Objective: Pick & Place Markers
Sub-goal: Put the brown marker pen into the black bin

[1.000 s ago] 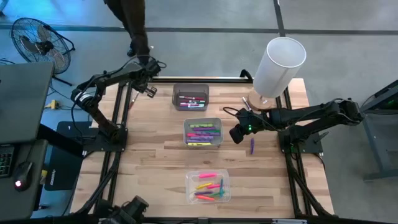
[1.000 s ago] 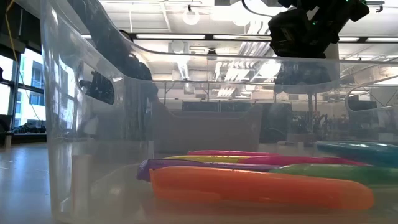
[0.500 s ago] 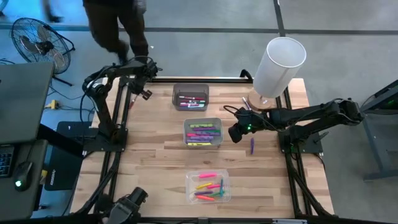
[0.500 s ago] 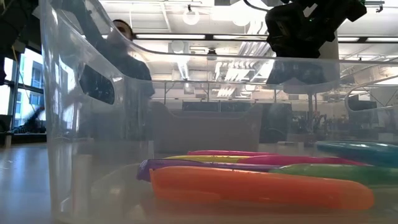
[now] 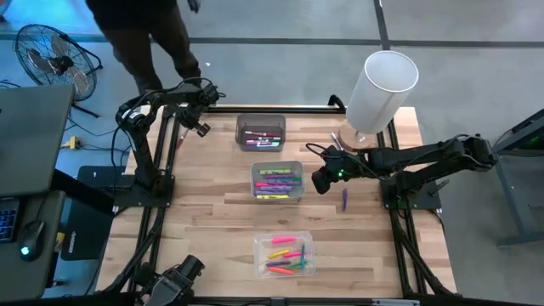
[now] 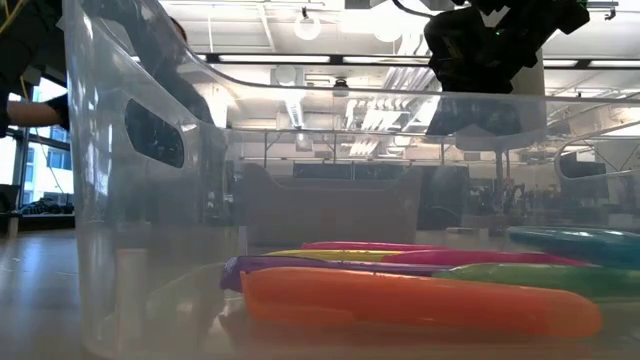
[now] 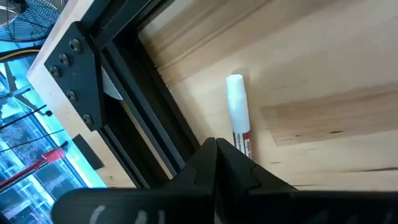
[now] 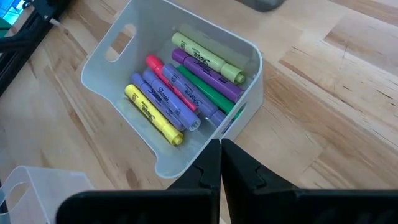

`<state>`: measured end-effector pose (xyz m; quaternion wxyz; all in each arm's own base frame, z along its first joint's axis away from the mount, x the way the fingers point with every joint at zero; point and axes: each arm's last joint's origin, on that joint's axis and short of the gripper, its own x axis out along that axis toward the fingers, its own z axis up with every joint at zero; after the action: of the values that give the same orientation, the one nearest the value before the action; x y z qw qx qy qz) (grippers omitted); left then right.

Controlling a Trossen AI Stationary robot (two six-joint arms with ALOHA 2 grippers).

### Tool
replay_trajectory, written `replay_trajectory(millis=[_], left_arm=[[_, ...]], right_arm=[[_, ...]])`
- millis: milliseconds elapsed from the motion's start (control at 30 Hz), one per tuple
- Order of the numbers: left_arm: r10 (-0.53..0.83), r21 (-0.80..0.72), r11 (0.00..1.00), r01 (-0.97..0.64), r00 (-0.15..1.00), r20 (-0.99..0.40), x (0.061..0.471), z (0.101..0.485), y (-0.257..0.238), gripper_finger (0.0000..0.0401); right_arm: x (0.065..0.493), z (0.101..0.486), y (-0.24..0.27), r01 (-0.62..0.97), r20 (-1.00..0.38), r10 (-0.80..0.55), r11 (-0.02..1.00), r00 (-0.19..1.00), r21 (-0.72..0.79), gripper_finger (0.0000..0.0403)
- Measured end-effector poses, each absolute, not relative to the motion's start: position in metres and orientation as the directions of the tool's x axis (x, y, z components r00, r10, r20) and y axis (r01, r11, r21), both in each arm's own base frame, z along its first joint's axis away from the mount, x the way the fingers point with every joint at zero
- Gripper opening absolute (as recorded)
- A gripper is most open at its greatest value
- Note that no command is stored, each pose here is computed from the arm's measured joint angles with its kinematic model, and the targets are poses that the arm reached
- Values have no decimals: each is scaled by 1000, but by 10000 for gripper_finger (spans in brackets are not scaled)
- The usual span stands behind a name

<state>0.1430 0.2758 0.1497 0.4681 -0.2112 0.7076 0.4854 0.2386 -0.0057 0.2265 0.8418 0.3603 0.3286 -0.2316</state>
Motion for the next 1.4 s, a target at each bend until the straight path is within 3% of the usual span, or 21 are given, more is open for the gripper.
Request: replay_trajectory(millis=[367, 667, 833, 1000, 1267, 1400], left_arm=[[138, 471, 486, -736, -468, -873, 143, 150, 274, 0], [47, 296, 568, -768, -329, -943, 151, 147, 268, 0], [43, 274, 597, -754, -310, -950, 161, 146, 262, 0], [54, 278, 627, -728, -315, -947, 171, 146, 255, 0], [128, 422, 630, -652, -448, -885, 168, 149, 254, 0], [130, 427, 637, -642, -457, -880, 169, 152, 255, 0]], right_arm=[[239, 227, -6, 624, -720, -154, 639, 677, 450, 2], [239, 227, -6, 618, -720, -154, 651, 677, 442, 2], [239, 227, -6, 616, -720, -154, 654, 677, 439, 1], [239, 227, -6, 616, -720, -154, 654, 677, 439, 1], [239, 227, -6, 614, -720, -156, 659, 677, 435, 1], [239, 227, -7, 627, -716, -185, 656, 673, 420, 2]])
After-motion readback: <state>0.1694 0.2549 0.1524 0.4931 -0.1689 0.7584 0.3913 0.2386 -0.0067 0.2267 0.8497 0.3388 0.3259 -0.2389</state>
